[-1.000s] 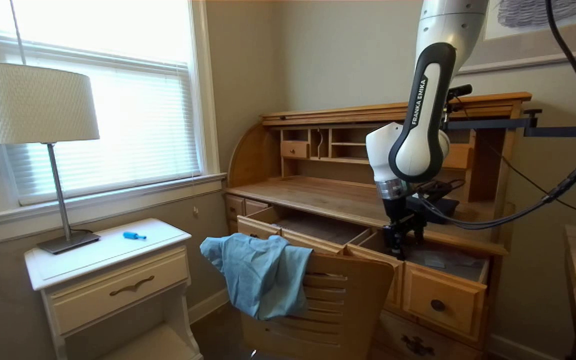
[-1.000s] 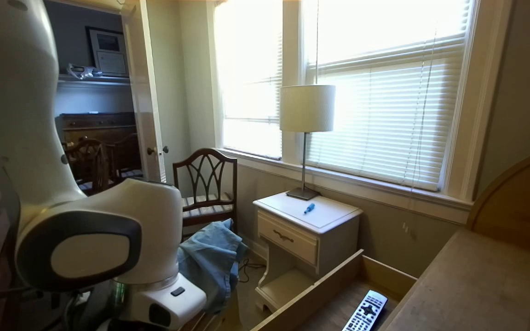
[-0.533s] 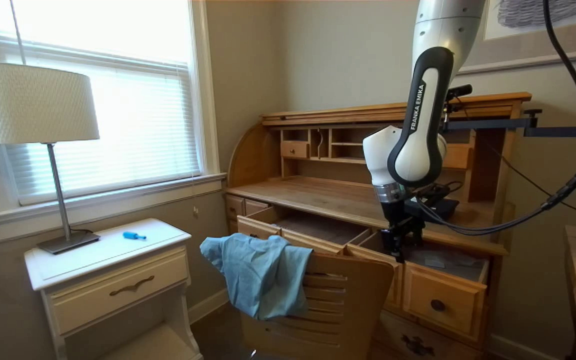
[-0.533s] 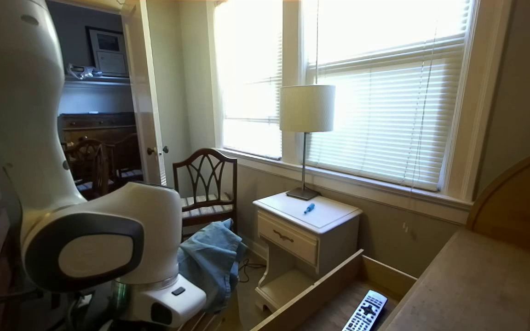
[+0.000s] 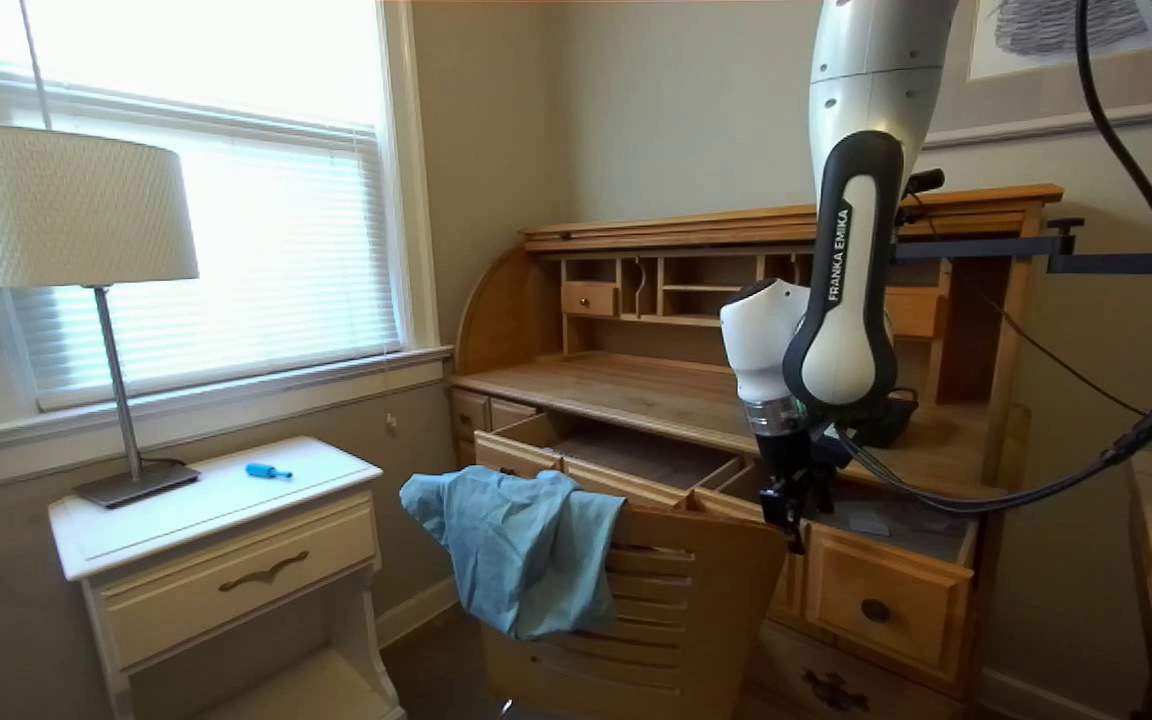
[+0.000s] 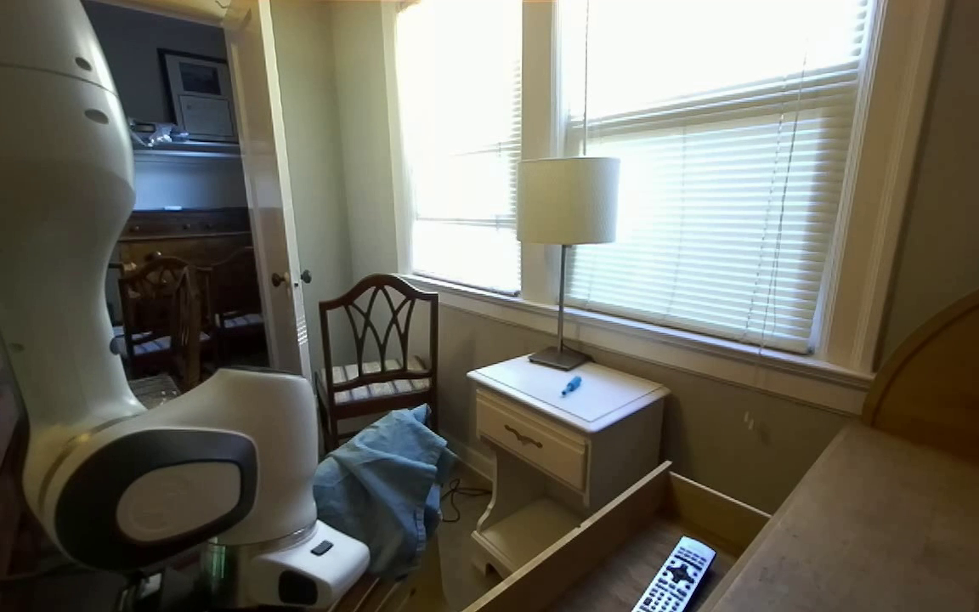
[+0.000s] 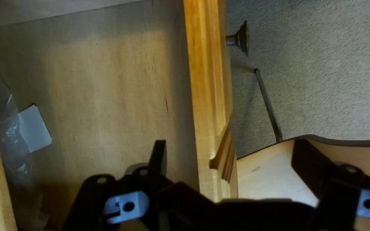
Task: Close the open topmost drawer on the right.
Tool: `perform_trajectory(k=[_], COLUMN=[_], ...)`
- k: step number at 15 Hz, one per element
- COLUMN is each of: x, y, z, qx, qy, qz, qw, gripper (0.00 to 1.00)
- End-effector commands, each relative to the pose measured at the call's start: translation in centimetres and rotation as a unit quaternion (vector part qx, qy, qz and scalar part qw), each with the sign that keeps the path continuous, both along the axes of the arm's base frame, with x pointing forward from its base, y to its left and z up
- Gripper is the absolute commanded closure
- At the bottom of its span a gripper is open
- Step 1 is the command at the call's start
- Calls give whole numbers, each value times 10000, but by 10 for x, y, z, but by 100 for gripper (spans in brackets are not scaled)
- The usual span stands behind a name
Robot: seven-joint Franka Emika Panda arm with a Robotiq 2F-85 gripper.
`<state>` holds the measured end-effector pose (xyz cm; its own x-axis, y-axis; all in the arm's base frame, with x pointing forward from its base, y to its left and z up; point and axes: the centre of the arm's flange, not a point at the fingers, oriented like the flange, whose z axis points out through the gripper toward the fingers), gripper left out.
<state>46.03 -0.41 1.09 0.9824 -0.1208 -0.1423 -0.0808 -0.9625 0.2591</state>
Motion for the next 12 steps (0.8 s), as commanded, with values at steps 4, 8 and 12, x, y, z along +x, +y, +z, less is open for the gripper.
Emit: perform_trajectory(k=[4, 8, 12], x=[-16, -7, 6], y=[-36, -31, -13], z=[-3, -2, -15], qx=[213, 68, 216], qy=[-190, -158, -258], qz=[-164, -109, 322], qw=[9995, 9998, 9989], gripper=[0, 0, 0])
